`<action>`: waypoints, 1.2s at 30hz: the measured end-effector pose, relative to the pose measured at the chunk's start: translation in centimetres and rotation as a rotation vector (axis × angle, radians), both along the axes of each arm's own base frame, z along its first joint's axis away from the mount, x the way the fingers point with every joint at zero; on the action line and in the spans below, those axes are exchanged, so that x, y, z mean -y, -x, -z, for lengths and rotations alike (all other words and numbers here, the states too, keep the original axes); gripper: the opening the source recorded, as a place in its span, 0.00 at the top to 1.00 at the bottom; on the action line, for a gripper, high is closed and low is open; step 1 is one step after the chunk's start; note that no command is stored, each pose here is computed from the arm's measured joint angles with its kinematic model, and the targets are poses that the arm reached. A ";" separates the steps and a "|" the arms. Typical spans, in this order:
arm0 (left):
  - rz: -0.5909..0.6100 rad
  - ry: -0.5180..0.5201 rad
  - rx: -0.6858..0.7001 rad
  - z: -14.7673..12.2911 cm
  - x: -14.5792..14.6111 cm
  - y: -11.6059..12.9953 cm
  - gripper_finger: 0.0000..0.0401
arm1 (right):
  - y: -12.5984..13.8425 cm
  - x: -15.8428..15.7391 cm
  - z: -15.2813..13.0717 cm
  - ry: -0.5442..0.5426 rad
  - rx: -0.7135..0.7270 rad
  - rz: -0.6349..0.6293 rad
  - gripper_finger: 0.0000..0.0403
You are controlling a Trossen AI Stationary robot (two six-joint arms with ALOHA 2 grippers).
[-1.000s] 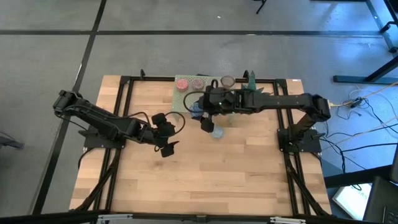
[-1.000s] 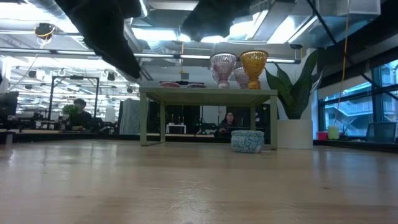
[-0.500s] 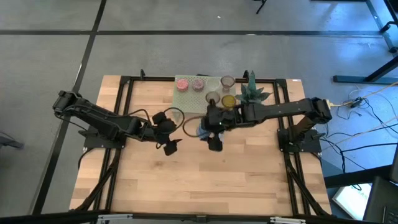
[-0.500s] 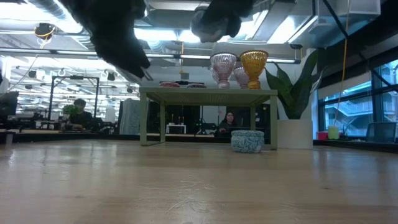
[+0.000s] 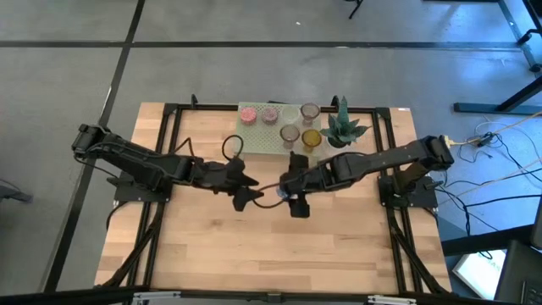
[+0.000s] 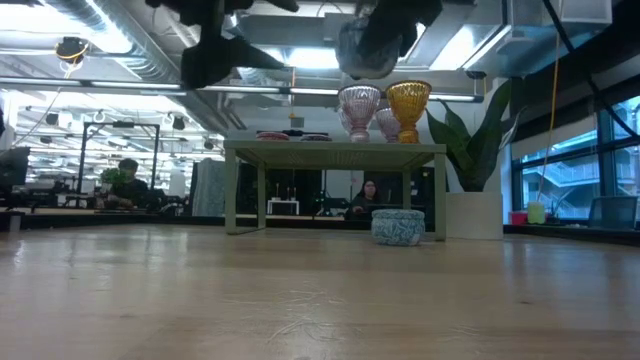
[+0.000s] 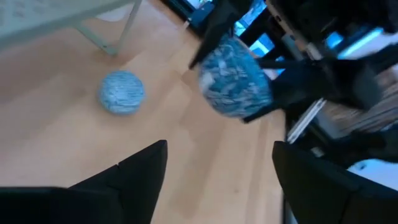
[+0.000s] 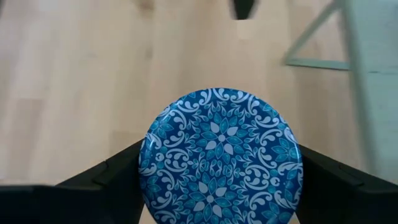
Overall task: Pick & Place candle stick holders
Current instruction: Align the blue scented candle with the purple scented candle on the shelf
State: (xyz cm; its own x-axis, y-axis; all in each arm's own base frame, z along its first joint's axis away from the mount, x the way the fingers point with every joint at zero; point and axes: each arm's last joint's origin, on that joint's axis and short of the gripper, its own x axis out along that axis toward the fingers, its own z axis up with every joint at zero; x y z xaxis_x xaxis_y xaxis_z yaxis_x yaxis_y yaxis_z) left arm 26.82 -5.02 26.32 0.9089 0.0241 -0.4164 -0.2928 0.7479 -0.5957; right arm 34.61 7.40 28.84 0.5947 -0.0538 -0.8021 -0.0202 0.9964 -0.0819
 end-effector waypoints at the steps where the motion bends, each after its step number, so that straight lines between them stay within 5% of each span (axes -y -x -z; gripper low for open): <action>1: -0.009 0.027 0.003 0.0 0.0 0.0 0.30 | 0.0 -0.1 0.0 0.027 0.004 0.004 0.23; 6: -0.068 0.123 -0.007 0.7 0.1 -0.6 0.35 | -0.2 -0.5 -0.3 0.138 0.063 0.000 0.23; 18: -0.081 0.199 0.153 1.0 -0.5 -3.2 0.36 | -0.9 -0.7 -0.4 0.176 0.112 -0.055 0.23; 29: -0.052 0.163 0.158 0.9 -1.8 -3.4 0.37 | -1.0 -0.6 -0.4 0.177 0.113 -0.055 0.23; 36: -0.032 0.158 0.155 0.9 -1.9 -3.4 0.47 | -1.0 -0.4 -0.4 0.179 0.112 -0.050 0.23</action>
State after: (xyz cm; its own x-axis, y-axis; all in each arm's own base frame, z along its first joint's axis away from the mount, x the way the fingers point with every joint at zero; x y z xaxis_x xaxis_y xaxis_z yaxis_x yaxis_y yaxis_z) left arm 30.20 -3.16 25.40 0.9622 -0.0007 -0.2723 -0.2101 0.6339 -0.7443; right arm 35.65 7.75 29.22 0.6853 -0.1581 -0.7109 -0.0495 0.9638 -0.2621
